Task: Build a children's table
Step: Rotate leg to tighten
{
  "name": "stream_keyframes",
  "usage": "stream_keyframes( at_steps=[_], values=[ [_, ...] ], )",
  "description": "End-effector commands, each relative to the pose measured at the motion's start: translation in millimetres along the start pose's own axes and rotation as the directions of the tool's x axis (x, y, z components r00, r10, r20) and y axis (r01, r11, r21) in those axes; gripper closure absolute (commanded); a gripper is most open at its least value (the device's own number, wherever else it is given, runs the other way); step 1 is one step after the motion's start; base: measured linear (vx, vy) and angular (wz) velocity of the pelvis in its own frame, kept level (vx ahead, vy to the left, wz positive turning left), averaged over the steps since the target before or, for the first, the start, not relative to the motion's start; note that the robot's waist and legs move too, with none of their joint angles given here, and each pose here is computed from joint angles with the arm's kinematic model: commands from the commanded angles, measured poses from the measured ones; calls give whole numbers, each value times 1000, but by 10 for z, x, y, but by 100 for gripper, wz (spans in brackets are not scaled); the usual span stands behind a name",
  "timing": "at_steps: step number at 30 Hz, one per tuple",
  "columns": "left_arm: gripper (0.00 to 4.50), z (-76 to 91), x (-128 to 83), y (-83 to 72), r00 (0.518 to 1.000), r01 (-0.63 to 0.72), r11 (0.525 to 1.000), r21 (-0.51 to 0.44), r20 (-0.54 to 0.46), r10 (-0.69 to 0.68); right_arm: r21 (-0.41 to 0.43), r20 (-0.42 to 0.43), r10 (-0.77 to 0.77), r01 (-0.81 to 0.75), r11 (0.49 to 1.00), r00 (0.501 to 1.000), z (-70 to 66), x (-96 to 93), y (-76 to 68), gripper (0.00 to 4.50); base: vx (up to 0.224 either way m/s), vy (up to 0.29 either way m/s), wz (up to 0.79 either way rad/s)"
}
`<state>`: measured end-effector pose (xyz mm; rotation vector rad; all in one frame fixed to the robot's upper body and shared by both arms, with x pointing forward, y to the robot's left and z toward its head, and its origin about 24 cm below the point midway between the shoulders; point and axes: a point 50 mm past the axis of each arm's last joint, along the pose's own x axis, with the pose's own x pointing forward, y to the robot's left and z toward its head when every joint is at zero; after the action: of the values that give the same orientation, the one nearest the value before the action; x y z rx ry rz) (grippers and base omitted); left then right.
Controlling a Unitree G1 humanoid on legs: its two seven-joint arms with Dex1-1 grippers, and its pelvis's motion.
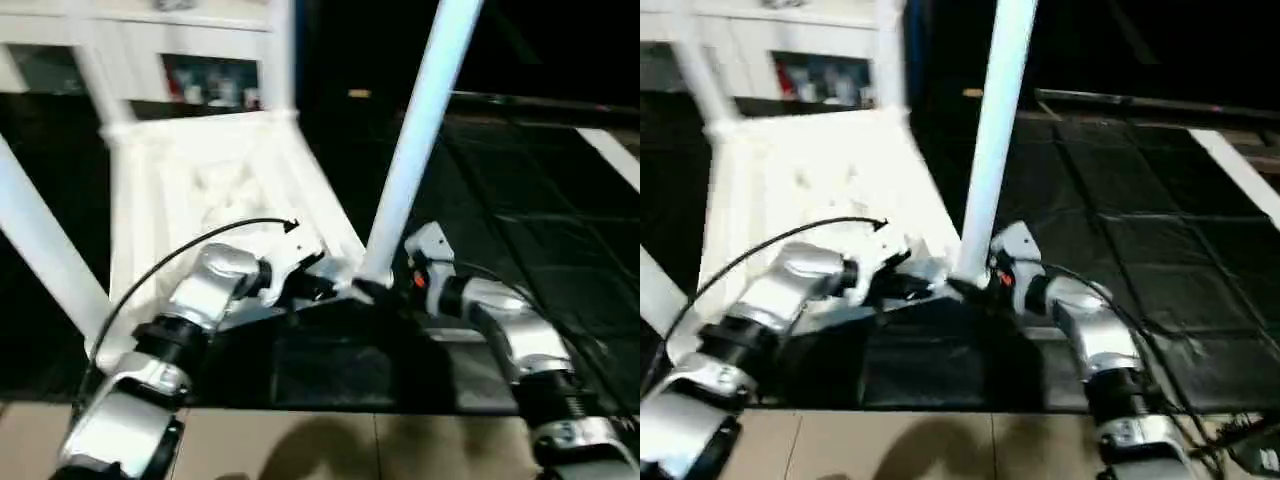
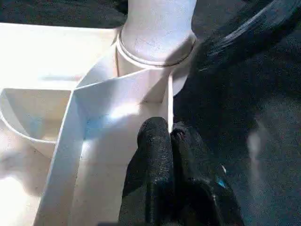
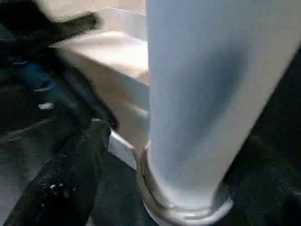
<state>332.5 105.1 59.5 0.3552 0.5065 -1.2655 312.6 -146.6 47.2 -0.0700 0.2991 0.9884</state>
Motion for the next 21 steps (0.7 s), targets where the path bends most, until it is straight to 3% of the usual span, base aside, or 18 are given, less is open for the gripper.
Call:
stream_keyframes(
  at_steps=[1, 5, 13, 16, 21],
  values=[
    [450, 65, -12, -71, 993, 114, 991, 76, 17, -116, -39, -28, 91, -92, 995, 995, -59, -138, -3, 29, 0, 0, 0],
    [450, 32, -100, -103, 976, 219, 968, 122, -29, -217, -80, -54, 149, -153, 985, 987, -89, -248, -51, 29, 0, 0, 0],
    [450, 4, -149, -145, 939, 338, 924, 177, -124, -320, -65, -24, 274, -275, 959, 961, -33, -268, -44, 29, 0, 0, 0],
    [450, -2, -152, -164, 923, 377, 905, 197, -155, -351, -27, -23, 367, -367, 930, 930, -22, -241, -9, 29, 0, 0, 0],
    [450, 2, -145, -175, 916, 393, 896, 208, -170, -362, 3, -62, 422, -423, 906, 905, -51, -202, -14, 75, 0, 0, 0]
  ],
)
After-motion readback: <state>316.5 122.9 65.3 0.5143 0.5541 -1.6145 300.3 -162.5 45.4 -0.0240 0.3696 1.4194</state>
